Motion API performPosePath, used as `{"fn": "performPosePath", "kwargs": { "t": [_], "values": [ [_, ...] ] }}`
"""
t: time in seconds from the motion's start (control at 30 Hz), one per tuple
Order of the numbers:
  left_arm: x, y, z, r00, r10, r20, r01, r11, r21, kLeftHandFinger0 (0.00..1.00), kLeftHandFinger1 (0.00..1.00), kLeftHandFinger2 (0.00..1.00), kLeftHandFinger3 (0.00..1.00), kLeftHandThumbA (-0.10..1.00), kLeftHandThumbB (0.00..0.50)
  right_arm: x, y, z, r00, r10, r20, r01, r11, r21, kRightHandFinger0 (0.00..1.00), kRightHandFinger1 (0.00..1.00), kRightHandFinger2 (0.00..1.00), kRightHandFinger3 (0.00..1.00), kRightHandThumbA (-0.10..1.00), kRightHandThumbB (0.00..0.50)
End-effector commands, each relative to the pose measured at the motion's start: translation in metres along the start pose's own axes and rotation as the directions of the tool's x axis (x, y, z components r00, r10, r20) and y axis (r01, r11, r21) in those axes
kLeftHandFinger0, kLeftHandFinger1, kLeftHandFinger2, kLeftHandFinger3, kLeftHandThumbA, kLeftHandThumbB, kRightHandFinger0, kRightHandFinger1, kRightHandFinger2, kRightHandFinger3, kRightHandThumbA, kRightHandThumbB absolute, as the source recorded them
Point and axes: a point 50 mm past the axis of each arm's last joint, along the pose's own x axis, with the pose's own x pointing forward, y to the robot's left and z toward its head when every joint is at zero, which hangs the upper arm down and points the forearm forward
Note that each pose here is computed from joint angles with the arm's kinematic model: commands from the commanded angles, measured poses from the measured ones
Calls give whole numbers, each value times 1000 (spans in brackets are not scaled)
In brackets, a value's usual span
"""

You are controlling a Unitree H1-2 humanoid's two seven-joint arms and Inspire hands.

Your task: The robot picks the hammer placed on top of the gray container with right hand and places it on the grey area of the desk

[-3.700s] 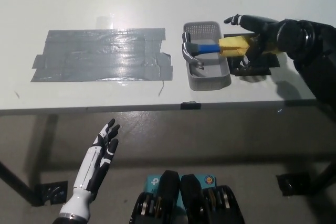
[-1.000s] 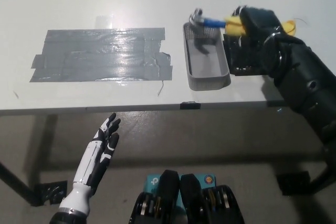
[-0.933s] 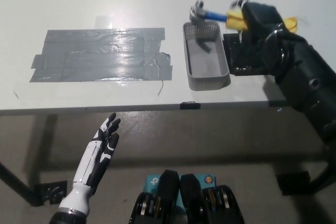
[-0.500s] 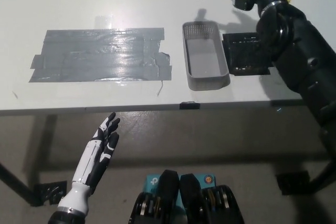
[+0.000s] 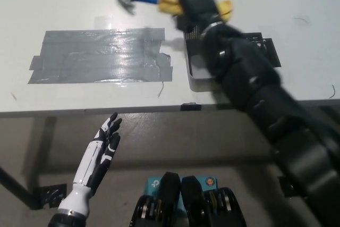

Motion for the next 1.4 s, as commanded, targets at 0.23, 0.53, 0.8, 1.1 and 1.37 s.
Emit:
{"fn": "performPosePath", "kwargs": {
  "t": [0.23,0.53,0.8,1.1,1.37],
  "values": [
    [0,0,12,998,-13,54,13,1000,10,1000,1000,1000,1000,914,147,19,-11,91,989,-75,130,66,995,72,0,429,814,899,-100,168],
    [1,-1,14,998,-13,55,12,1000,20,1000,1000,1000,1000,917,153,16,7,99,996,-16,93,8,996,85,0,329,703,665,-100,207],
    [6,-3,18,997,-22,74,20,999,28,1000,1000,1000,1000,906,149,6,36,78,998,49,37,-53,993,107,0,264,611,413,-100,189],
    [11,-4,23,997,-29,77,26,999,46,1000,1000,1000,1000,926,159,-4,58,67,995,94,11,-95,985,142,0,290,657,481,-100,176],
    [11,-3,24,996,-35,78,33,999,34,1000,1000,1000,1000,900,162,-7,69,55,964,260,-48,-247,950,188,769,1000,1000,1000,454,260]
  ]
}}
